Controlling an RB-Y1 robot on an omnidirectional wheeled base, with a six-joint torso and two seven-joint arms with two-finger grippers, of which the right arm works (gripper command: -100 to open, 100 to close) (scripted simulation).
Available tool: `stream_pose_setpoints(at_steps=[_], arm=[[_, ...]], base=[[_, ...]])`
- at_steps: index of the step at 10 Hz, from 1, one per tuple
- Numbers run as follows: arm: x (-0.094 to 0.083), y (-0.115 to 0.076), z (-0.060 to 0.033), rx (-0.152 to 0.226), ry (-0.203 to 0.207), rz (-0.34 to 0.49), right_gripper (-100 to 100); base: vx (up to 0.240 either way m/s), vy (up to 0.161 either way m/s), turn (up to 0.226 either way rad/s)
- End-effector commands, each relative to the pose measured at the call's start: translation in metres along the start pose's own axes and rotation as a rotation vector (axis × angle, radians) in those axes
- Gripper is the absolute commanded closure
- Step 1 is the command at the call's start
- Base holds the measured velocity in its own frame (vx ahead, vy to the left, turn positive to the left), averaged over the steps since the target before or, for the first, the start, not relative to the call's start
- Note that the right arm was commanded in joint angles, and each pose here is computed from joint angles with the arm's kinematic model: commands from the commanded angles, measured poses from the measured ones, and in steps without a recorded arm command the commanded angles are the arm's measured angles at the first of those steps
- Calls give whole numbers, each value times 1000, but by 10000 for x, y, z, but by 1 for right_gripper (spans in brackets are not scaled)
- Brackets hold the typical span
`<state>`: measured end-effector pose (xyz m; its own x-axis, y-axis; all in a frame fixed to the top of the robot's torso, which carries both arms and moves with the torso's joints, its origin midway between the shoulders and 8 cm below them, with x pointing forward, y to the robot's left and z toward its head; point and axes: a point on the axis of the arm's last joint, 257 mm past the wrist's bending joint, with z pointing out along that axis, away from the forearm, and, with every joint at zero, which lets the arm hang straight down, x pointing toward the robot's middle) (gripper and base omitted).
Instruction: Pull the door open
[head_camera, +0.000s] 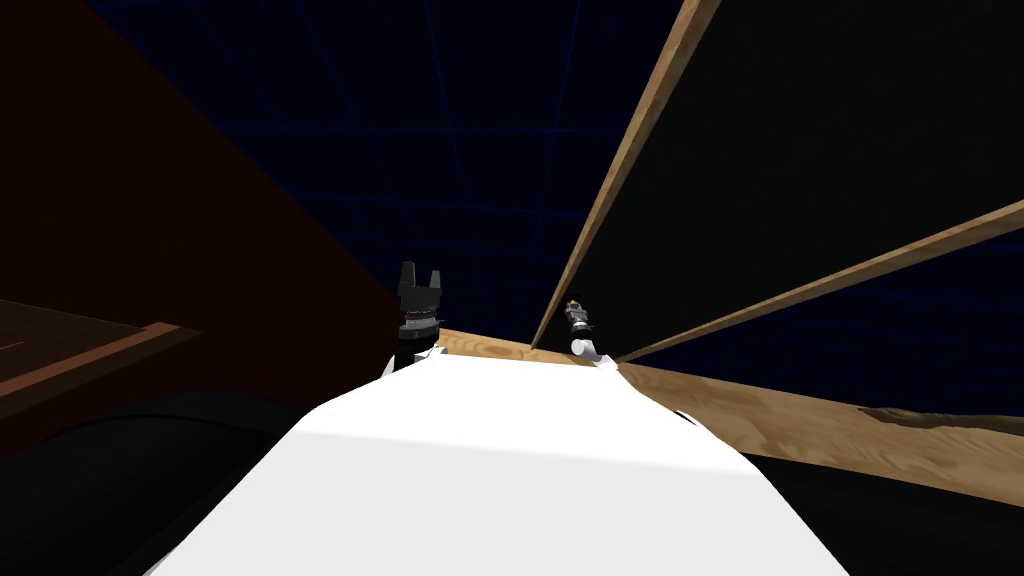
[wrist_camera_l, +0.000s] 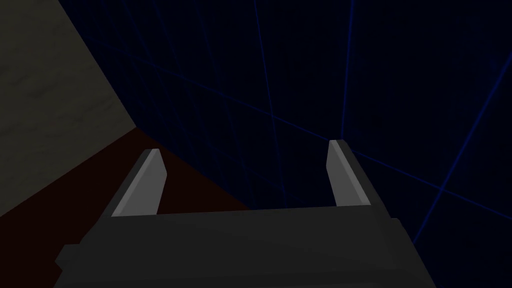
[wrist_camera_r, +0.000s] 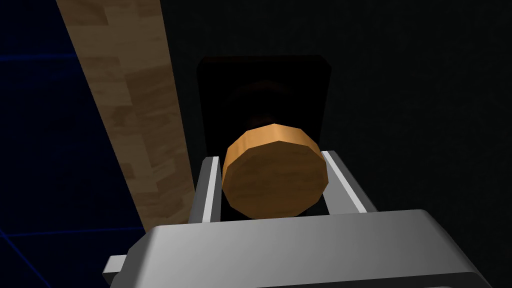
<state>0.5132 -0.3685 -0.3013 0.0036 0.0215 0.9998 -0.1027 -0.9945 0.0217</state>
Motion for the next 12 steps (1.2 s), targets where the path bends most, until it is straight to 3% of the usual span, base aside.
stream_pose_setpoints(at_steps=[1, 5, 12], arm=[[-19, -43, -8, 6, -4, 4, 100], [-3, 11, -39, 14, -1, 3, 100], [43, 58, -183, 71, 4, 16, 100]], base=[[-14, -2, 6], [-56, -31, 56], [-196, -83, 150]])
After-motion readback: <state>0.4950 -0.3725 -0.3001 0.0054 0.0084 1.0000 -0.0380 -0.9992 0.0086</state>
